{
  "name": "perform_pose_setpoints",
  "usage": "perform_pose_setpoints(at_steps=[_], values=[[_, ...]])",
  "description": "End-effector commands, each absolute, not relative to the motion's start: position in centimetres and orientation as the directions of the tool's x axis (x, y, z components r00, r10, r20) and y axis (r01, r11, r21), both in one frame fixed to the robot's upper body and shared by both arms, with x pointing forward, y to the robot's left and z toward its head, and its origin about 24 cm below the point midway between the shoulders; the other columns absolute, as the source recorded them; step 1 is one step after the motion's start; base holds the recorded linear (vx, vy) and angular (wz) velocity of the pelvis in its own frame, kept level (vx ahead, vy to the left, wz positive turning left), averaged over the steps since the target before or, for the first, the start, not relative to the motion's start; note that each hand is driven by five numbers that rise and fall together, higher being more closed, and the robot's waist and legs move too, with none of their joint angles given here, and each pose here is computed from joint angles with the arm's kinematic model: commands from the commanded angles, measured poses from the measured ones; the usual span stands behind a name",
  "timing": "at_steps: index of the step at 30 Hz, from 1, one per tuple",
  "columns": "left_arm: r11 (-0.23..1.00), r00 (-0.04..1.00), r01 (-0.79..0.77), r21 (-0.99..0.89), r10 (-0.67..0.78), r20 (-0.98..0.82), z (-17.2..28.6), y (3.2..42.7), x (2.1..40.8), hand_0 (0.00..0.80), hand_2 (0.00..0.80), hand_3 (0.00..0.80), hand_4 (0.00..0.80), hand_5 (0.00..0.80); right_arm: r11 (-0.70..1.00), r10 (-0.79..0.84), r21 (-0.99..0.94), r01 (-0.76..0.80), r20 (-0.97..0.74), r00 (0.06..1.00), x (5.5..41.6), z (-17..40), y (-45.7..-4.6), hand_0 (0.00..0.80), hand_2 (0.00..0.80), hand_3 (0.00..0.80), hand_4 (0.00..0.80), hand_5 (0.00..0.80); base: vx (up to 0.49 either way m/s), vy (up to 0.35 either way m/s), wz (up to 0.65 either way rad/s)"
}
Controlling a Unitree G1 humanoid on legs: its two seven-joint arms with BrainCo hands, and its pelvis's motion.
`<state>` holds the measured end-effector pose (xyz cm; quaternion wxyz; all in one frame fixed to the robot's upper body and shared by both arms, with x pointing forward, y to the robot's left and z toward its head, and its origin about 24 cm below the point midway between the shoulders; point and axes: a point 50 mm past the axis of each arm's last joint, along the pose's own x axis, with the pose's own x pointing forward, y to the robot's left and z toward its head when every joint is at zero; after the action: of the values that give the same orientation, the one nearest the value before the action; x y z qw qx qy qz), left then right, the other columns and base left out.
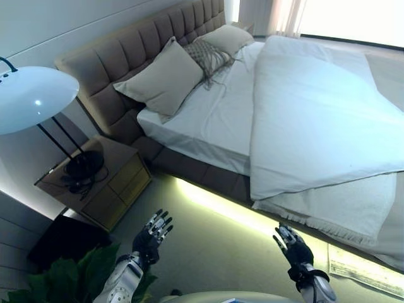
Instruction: Make the bed neatly
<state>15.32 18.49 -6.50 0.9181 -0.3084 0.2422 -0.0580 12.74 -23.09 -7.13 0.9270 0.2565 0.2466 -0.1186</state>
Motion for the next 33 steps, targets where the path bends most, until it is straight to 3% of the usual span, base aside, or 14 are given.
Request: perform_pose_setpoints(at_steps=[1, 9, 24, 30, 33], values=[[0.859, 0.916, 0.051, -0.51, -0.244, -0.319, -4.2, 20.4, 18.3, 0.0, 0.0, 0.0, 0.0, 0.0, 0.813, -0.114, 0.48, 0.328, -0.422, 0.899, 14.3, -5.8, -22.7, 0.0, 0.0, 0.0, 0.0, 0.0, -0.034, 0.029, 0.01], [0.841, 0.914, 0.025, -0.54, -0.239, -0.329, -4.4, 20.2, 18.2, 0.0, 0.0, 0.0, 0.0, 0.0, 0.819, -0.075, 0.488, 0.302, -0.43, 0.9, 14.1, -6.0, -21.8, 0.0, 0.0, 0.0, 0.0, 0.0, -0.032, 0.005, 0.0], [0.809, 0.92, 0.035, -0.587, -0.256, -0.298, -4.1, 19.4, 19.2, 0.0, 0.0, 0.0, 0.0, 0.0, 0.801, -0.187, 0.454, 0.39, -0.429, 0.884, 14.2, -5.8, -24.1, 0.0, 0.0, 0.0, 0.0, 0.0, -0.052, -0.055, 0.02], [0.792, 0.922, 0.007, -0.611, -0.242, -0.304, -4.5, 19.0, 18.9, 0.0, 0.0, 0.0, 0.0, 0.0, 0.82, -0.163, 0.439, 0.367, -0.435, 0.886, 14.3, -5.9, -24.1, 0.0, 0.0, 0.0, 0.0, 0.0, 0.004, -0.031, -0.02], [0.791, 0.915, 0.06, -0.608, -0.287, -0.284, -4.3, 18.4, 19.2, 0.0, 0.0, 0.0, 0.0, 0.0, 0.821, -0.184, 0.432, 0.373, -0.419, 0.889, 15.1, -5.6, -24.2, 0.0, 0.0, 0.0, 0.0, 0.0, 0.057, 0.128, 0.09]])
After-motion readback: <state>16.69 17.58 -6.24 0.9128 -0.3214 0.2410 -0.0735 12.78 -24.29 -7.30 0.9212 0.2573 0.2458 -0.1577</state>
